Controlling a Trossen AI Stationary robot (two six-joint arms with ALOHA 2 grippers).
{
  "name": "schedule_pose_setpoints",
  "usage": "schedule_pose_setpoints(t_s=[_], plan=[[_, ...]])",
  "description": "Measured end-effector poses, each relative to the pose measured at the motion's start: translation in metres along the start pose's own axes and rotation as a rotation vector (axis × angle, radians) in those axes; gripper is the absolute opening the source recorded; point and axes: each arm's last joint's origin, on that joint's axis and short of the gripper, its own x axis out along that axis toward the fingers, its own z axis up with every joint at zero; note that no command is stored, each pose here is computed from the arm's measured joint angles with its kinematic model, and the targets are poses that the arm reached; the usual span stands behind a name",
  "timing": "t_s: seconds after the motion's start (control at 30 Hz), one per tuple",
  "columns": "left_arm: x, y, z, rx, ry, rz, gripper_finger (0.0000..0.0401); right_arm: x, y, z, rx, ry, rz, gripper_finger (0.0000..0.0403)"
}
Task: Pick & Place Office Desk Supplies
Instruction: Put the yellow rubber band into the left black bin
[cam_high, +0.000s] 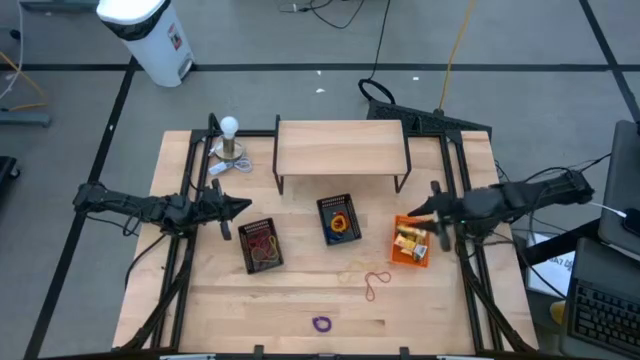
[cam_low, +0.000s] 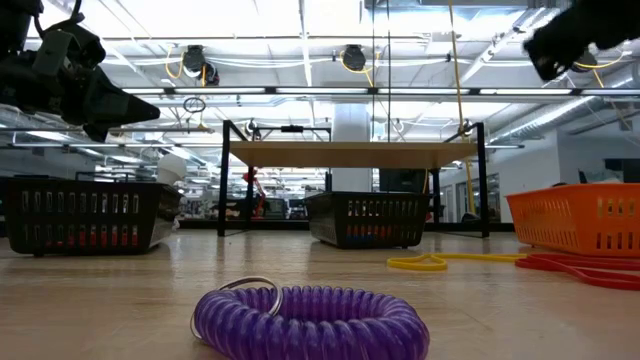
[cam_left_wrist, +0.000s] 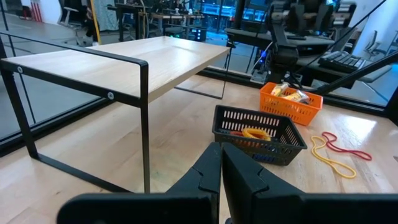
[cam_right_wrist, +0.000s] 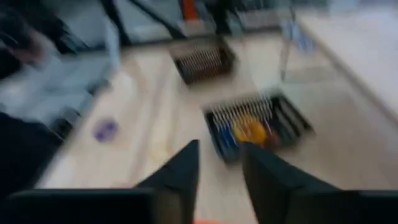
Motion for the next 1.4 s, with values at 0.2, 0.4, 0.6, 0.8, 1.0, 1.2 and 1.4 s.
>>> schedule_pose_setpoints(t_s=[0.2, 0.4, 0.6, 0.8, 1.0, 1.2, 1.4], plan=[[0.0, 0.0, 0.0, -0.002, -0.001, 0.0, 0.0017, -0.027, -0.006, 0.0, -0.029, -0.228, -0.01, 0.0009], [0.0, 0.0, 0.0, -0.003, -0.001, 0.001, 0.0017, -0.037, -0.013, -0.018, -0.02, -0.321, -0.031, 0.0004], [0.0, 0.0, 0.001, -0.005, -0.005, 0.001, 0.0017, -0.023, -0.013, -0.033, -0.049, -0.336, 0.0, 0.0001], [0.0, 0.0, 0.0, -0.004, -0.001, 0.0, 0.0017, -0.007, -0.012, -0.048, -0.092, -0.337, 0.04, 0.0001], [0.0, 0.0, 0.0, -0.005, 0.001, -0.007, 0.0017, 0.009, -0.012, -0.065, -0.129, -0.347, 0.089, 0.0001], [0.0, 0.0, 0.0, -0.002, 0.003, -0.016, 0.0017, 0.015, -0.012, -0.072, -0.143, -0.355, 0.105, 0.0001], [0.0, -0.002, -0.001, 0.027, 0.024, -0.074, 0.0017, 0.015, -0.013, -0.072, -0.166, -0.364, 0.081, 0.0001]])
